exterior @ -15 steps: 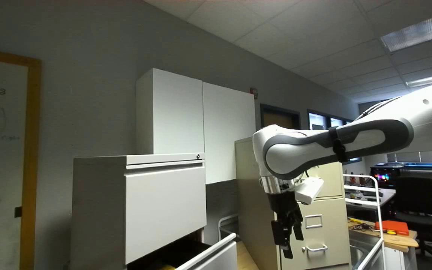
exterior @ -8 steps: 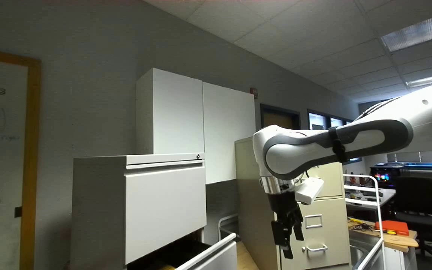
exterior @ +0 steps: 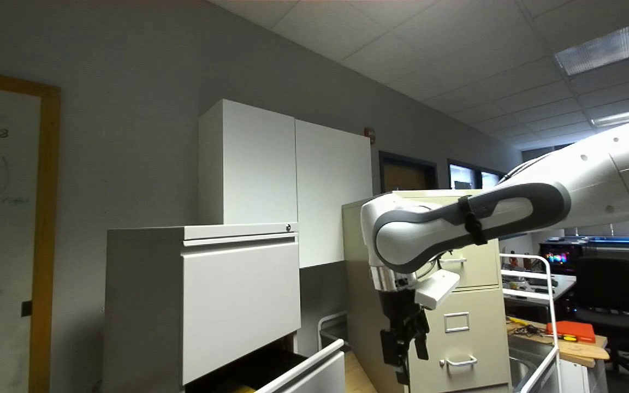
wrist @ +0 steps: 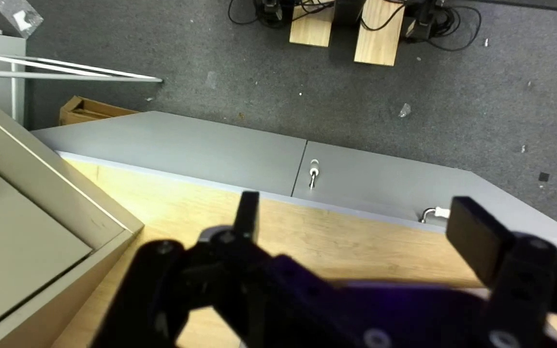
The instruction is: Close the bottom drawer of the left cabinet
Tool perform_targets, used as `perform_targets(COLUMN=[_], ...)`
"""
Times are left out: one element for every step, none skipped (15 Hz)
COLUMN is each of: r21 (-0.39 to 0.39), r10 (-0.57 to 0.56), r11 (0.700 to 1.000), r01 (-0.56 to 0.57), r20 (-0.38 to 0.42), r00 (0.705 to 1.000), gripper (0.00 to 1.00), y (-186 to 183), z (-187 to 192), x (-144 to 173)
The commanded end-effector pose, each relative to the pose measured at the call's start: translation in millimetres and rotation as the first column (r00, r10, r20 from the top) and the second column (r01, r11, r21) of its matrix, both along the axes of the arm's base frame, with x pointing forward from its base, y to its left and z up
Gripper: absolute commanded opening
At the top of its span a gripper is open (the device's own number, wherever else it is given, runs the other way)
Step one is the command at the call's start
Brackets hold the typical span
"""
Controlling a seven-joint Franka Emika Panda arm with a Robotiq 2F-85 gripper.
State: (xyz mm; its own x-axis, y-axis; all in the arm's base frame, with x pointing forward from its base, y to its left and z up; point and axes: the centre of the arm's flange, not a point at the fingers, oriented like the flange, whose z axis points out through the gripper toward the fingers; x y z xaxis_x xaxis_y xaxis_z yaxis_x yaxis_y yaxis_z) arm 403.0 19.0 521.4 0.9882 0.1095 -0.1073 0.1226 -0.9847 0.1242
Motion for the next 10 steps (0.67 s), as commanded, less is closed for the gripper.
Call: perform_targets(r21=[0.06,0.078,0.093,0.106,0.122,0.136,0.149,0.164,0.179,0.196], r10=[-0.03,-0.04,-0.045,-0.054,-0.061,-0.069,-0.079,-0.086,-0.096,-0.105], r11=[0.998,0.996,0.995,0.993,0.99,0.988,0.985,0.982,0.978,0.974], r01=[0.03,0.041,0.046,0.056,0.064,0.073,0.083,0.092,0.102,0.11], r20=[-0.005,-0.009,-0.012,-0.02,-0.028,-0.032,-0.038,-0.041,-0.043,-0.039], r00=[1.0,0.999,0.999,0.998,0.998,0.997,0.996,0.995,0.994,0.994], gripper=[0.96,0.75,0.72,0.7,0.64,0.54,0.46,0.38,0.31,0.24], y=[4.9,5.5,5.5,6.0,5.5,5.5,5.5,5.4,5.6,6.3], z=[-18.8,-27.0,-33.6,-40.6,-46.9,-51.8,-55.3,-57.5,-58.1,-57.6], x=[40.5,49.9,56.8,64.3,70.8,77.4,83.7,90.0,96.4,103.4])
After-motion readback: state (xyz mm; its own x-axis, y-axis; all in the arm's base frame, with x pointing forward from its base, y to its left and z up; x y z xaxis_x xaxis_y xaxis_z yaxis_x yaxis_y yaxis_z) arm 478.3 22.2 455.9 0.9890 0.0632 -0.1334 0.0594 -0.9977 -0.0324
